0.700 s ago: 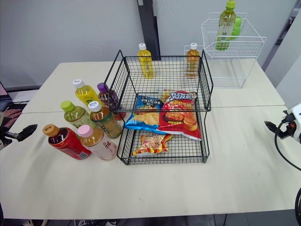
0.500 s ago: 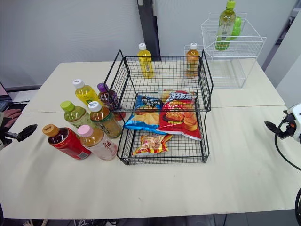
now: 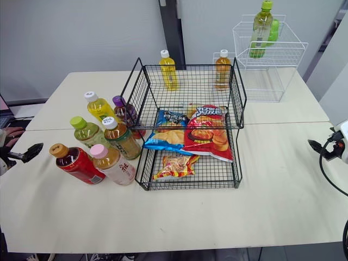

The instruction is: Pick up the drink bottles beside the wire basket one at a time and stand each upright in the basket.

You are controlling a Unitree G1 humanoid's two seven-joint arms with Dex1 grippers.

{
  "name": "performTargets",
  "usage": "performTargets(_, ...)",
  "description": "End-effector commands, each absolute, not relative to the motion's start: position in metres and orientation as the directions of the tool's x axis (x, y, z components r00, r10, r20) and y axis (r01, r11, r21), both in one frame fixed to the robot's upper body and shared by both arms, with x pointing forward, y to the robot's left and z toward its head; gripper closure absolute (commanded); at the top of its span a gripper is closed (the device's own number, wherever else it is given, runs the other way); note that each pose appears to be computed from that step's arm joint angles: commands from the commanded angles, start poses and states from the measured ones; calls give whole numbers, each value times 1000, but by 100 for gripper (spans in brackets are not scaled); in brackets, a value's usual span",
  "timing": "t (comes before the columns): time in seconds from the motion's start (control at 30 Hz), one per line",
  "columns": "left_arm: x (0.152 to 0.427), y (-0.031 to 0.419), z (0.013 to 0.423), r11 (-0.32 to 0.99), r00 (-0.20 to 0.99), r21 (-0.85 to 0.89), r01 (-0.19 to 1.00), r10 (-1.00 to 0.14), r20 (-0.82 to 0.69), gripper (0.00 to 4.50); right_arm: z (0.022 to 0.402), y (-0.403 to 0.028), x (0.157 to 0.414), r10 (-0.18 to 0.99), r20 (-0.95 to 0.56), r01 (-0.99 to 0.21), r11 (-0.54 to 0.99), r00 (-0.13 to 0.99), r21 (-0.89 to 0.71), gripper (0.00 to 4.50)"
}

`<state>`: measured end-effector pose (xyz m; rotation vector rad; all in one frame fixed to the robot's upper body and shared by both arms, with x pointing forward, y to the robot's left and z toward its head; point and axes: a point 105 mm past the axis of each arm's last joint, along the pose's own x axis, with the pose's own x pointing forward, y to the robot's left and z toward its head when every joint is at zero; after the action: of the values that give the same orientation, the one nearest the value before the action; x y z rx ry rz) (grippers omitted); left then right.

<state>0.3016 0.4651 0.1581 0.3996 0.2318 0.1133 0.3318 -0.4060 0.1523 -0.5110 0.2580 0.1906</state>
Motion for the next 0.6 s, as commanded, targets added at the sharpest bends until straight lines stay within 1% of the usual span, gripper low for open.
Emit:
performTargets(0.03, 300, 470, 166, 910, 966, 402, -99, 185, -181, 2, 169, -417, 327, 61, -216, -166, 845, 975, -509, 0)
performTargets(0.13, 303, 461, 164, 930, 973, 367, -26, 108, -203, 2, 169, -418, 327, 54, -208, -151, 858, 977, -490, 0)
performTargets(0.2, 303, 457, 162, 943, 974, 334, 13, 64, -217, 2, 176, -421, 326, 49, -185, -132, 873, 982, -470, 0)
performTargets(0.23, 303, 456, 163, 947, 977, 321, 17, 53, -208, 2, 181, -420, 326, 64, -166, -134, 881, 984, -453, 0)
performTargets(0.33, 303, 457, 167, 952, 983, 305, 2, 55, -176, 2, 211, -406, 330, 161, -63, -173, 885, 985, -432, 0)
performTargets(0.43, 306, 455, 169, 955, 986, 297, -8, 57, -154, 2, 264, -366, 342, 320, 84, -254, 861, 944, -440, 0)
performTargets(0.47, 308, 454, 168, 956, 987, 294, -4, 51, -151, 2, 288, -340, 344, 415, 141, -318, 839, 899, -441, 0)
performTargets(0.5, 310, 451, 167, 958, 988, 286, 3, 42, -149, 2, 308, -311, 341, 512, 177, -392, 800, 841, -454, 0)
performTargets(0.6, 313, 448, 165, 962, 988, 273, 14, 28, -149, 2, 335, -244, 323, 704, 185, -558, 672, 686, -488, 0)
